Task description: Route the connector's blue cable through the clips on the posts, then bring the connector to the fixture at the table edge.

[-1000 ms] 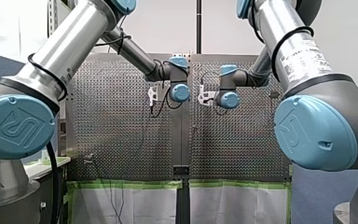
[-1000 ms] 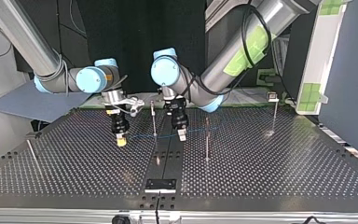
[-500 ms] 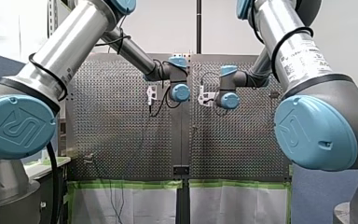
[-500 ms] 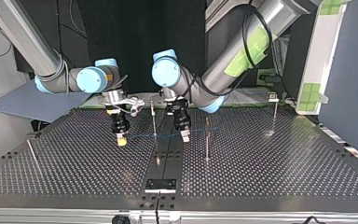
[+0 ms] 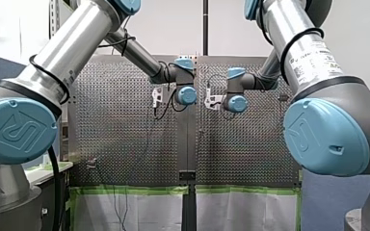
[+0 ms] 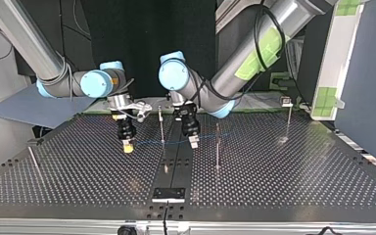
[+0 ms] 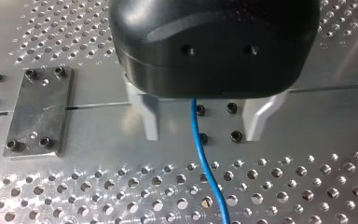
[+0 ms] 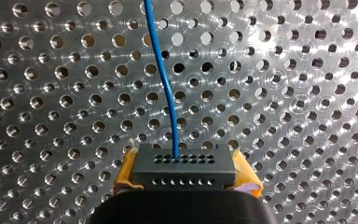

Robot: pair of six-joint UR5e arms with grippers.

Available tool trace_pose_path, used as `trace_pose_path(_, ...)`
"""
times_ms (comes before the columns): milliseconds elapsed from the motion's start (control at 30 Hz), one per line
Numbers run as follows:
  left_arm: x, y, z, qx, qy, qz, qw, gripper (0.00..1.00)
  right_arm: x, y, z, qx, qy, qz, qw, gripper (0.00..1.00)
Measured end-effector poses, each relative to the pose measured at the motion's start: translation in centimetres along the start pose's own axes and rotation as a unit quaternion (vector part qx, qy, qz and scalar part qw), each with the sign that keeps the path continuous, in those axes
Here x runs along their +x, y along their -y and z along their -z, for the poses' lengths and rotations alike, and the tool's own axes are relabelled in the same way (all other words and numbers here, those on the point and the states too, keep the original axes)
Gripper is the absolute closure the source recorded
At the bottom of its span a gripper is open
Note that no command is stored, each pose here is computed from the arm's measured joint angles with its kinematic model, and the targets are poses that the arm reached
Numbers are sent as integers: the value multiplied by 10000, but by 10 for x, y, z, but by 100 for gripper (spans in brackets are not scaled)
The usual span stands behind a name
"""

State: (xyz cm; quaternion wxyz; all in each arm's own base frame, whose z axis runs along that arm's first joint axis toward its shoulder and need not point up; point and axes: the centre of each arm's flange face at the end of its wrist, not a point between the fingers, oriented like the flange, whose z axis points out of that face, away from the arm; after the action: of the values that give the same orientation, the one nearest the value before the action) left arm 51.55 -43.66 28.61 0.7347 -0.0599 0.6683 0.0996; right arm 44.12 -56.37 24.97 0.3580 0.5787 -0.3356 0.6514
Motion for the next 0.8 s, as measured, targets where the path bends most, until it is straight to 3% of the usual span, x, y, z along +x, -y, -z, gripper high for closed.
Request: trace_pose_path(800,0,3,3,12,28,56,10000,98,-1,1,1,0,38,-3,10000,100)
